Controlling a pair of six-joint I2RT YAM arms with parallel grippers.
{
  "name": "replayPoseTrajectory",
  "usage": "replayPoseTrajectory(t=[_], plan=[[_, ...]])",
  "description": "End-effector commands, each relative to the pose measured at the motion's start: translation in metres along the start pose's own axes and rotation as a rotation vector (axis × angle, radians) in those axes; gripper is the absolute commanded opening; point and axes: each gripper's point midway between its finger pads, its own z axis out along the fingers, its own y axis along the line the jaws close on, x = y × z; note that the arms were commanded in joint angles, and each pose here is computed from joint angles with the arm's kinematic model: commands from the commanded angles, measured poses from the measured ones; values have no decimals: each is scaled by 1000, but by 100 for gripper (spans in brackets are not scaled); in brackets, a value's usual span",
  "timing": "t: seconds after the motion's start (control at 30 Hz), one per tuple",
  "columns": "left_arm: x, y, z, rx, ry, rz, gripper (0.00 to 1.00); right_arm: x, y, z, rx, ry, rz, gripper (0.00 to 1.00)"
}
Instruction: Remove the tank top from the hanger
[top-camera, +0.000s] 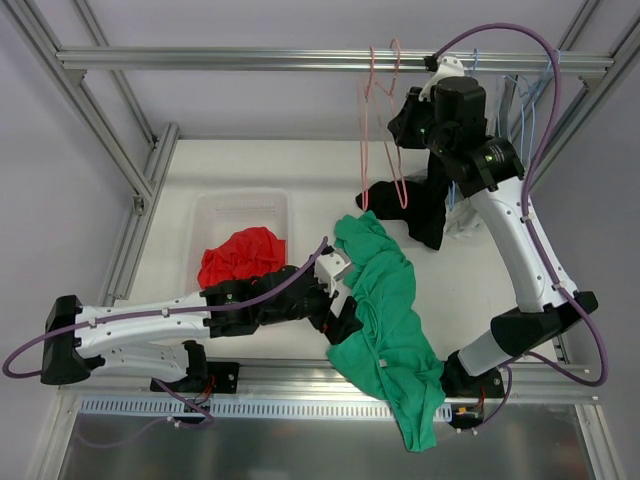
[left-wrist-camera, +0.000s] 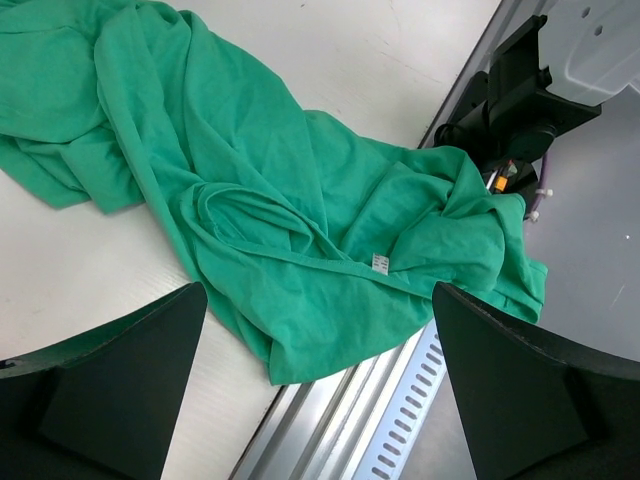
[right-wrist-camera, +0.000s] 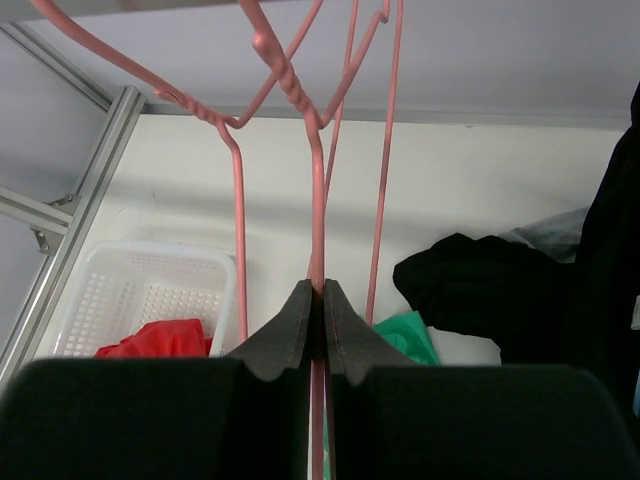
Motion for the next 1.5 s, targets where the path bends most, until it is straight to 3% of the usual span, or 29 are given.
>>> replayPoseTrajectory(t=[0.0, 0.13, 0.27, 0.33, 0.43, 0.53, 0.57, 0.63, 0.8, 0.97, 1.23, 1.37, 1.47], plan=[[-13, -8, 0, 18, -34, 0, 99, -13, 4, -8, -10, -62, 24, 0], [-15, -6, 4, -6, -38, -7, 99, -5, 4, -10, -23, -44, 19, 0], [-15, -3, 16, -40, -23, -19, 99, -3, 5, -21, -36, -46, 14, 44], [-15, -5, 20, -36, -15, -23, 99, -7, 4, -34, -40, -66, 9, 54], [-9, -6, 29, -35, 17, -20, 99, -17, 1, -59, -42, -107, -8, 61], [-6, -7, 40, -37, 41, -10, 99, -22, -3, -91, -42, -134, -20, 78], [1, -6, 48, -44, 67, -5, 99, -20, -4, -99, -42, -138, -18, 90], [0, -8, 56, -42, 79, 10, 99, -21, -11, -129, -35, -163, -56, 100], [23, -3, 90, -81, 179, 33, 99, 1, -47, -190, 73, -191, -86, 100], [47, 27, 129, -247, 253, 95, 99, 24, -58, -266, 25, -290, -78, 99], [76, 52, 188, -392, 348, 172, 99, 51, -51, -313, -91, -301, -112, 99], [128, 72, 204, -461, 472, 173, 97, 60, -53, -318, -98, -307, -117, 100], [145, 75, 191, -501, 497, 100, 12, 63, -54, -322, -105, -313, -123, 100]])
